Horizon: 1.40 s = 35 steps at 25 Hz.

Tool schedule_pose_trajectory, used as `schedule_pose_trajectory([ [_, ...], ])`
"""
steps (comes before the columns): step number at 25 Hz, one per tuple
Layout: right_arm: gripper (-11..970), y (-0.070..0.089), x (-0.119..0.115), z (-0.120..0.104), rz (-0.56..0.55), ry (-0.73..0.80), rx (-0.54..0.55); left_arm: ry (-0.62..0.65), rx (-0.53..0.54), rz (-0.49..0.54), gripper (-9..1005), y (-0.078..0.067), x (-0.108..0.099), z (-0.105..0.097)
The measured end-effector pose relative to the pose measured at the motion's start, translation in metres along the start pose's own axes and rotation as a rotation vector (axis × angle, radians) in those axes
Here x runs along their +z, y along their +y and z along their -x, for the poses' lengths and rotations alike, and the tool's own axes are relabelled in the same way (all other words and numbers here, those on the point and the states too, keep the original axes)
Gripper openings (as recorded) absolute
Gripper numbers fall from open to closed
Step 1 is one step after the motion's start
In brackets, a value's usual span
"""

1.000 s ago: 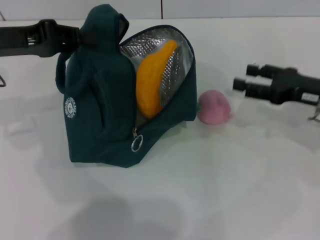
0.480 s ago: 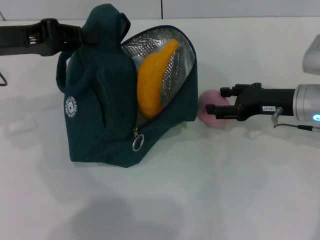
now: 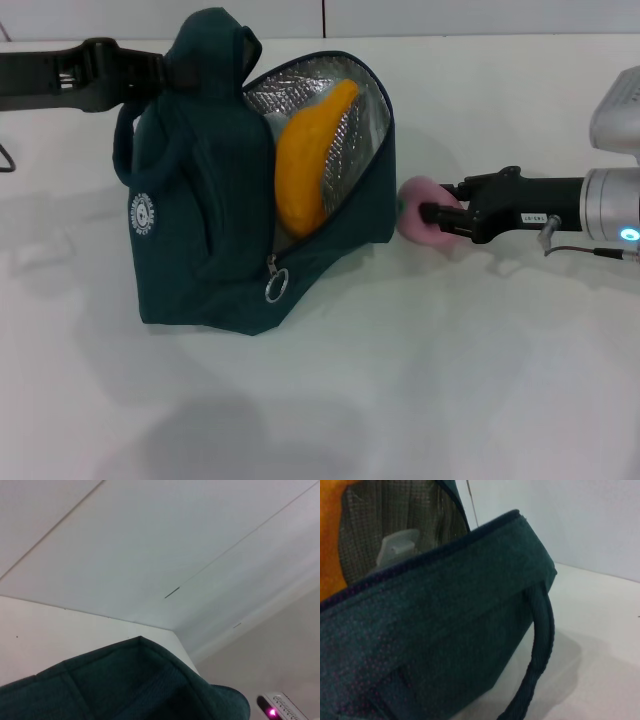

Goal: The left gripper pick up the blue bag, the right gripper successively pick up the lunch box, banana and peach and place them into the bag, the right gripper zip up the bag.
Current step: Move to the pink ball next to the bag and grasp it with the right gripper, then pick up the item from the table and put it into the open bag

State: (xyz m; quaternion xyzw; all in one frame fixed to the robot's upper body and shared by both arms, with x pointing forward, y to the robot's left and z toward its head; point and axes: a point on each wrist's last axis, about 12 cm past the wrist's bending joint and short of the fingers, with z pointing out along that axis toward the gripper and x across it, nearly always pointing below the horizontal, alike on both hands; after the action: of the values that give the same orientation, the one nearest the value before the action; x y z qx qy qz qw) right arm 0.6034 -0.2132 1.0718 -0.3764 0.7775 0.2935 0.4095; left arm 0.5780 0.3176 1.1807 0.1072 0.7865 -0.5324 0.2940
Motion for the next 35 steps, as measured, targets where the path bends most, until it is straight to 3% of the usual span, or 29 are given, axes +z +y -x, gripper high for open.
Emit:
schedule_pose_trajectory([
  [7,248,-0.001,-0.005,0.0,0.002,-0.021,0.013,-0.002,0.001,0.002,40,0.0,-0.001,0.0],
  [11,229,-0.004,-0.016,0.001,-0.015,-0.082,0.029,-0.004,-0.002,0.004,40,0.001,-0.002,-0.001],
  [16,205,-0.013,-0.047,0.003,-0.077,-0.246,0.092,-0.006,-0.005,0.008,40,0.002,-0.004,-0.002],
  [21,151,-0.011,-0.075,0.022,-0.01,-0.504,0.089,-0.005,-0.004,0.008,40,0.002,-0.004,-0.003],
  [25,117,-0.004,-0.064,0.056,0.09,-0.571,0.025,0.0,-0.002,0.007,40,0.002,-0.002,-0.002],
  [29,88,0.007,-0.031,0.092,0.193,-0.54,-0.03,0.003,-0.002,0.003,40,0.001,0.0,-0.003],
  [35,43,0.018,0.013,0.116,0.225,-0.407,-0.065,0.005,0.004,-0.002,40,0.0,0.002,-0.002],
])
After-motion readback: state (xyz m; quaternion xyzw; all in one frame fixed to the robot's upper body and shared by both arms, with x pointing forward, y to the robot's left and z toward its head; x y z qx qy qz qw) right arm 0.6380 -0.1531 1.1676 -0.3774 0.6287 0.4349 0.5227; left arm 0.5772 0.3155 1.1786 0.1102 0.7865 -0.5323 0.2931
